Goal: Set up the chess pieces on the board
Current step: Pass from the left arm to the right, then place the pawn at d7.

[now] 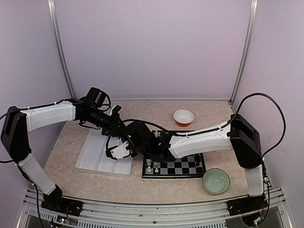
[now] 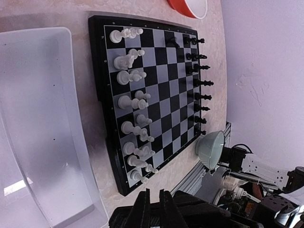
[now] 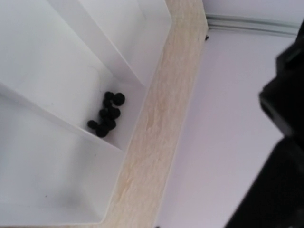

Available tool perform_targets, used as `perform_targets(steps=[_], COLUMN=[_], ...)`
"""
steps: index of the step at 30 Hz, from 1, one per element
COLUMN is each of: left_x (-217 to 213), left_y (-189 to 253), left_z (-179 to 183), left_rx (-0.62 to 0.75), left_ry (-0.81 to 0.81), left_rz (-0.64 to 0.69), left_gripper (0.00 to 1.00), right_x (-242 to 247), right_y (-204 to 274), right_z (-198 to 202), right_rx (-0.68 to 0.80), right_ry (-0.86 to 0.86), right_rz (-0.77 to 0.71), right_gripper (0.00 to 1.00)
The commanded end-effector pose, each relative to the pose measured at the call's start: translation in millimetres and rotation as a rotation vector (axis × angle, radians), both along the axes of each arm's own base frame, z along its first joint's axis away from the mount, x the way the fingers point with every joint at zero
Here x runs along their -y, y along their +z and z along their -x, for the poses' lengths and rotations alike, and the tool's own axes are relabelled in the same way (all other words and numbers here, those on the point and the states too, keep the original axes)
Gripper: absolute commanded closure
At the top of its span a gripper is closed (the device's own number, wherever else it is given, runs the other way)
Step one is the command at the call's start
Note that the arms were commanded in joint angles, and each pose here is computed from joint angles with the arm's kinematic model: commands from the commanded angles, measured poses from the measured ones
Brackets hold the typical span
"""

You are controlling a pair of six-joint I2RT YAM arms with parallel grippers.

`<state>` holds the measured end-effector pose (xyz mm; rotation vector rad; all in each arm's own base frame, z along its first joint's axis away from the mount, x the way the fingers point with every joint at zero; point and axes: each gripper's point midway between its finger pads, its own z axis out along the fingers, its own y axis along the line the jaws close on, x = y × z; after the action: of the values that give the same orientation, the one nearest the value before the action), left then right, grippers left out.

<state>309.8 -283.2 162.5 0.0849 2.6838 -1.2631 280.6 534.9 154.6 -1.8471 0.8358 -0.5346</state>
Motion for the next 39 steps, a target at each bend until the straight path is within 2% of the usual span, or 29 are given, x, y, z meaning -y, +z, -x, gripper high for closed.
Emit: perform_targets(steps=[1, 7, 13, 19, 24, 31, 39], left_x=[2.1, -24.6, -37.9, -24.2, -13.8, -4.9, 6.7], left_y=[11.7, 13.3, 18.6, 43.1, 51.7, 39.1, 25.7], left_z=[2.9, -17.7, -31.8, -27.2, -22.4, -13.5, -6.2], left_rx=[0.024, 0.115, 0.282, 0.472, 0.586, 0.601, 0.585], left_ry=[-0.013, 0.047, 0.059, 0.01, -0.003, 0.002, -0.03], left_rz=[0.04, -0.021, -0.129, -0.172, -0.268, -0.298, -0.321], left_gripper=[0.86, 0.74, 0.74, 0.73, 0.7, 0.68, 0.66], right_x=[-3.1, 9.3, 42.0, 102.3, 168.8, 257.5, 291.3], right_y=[8.4, 27.0, 46.0, 55.4, 50.2, 18.7, -29.7], right_z=[0.1, 19.0, 33.3, 11.0, -34.7, -92.6, -112.9], right_rx=[0.016, -0.305, -0.647, -0.896, -0.991, -1.084, -1.189], right_ry=[-0.017, -0.001, 0.0, -0.097, -0.272, -0.553, -0.734], right_rz=[-0.051, -0.126, -0.166, -0.251, -0.346, -0.423, -0.366], right_gripper=[1.0, 1.0, 0.98, 0.92, 0.9, 0.9, 0.86])
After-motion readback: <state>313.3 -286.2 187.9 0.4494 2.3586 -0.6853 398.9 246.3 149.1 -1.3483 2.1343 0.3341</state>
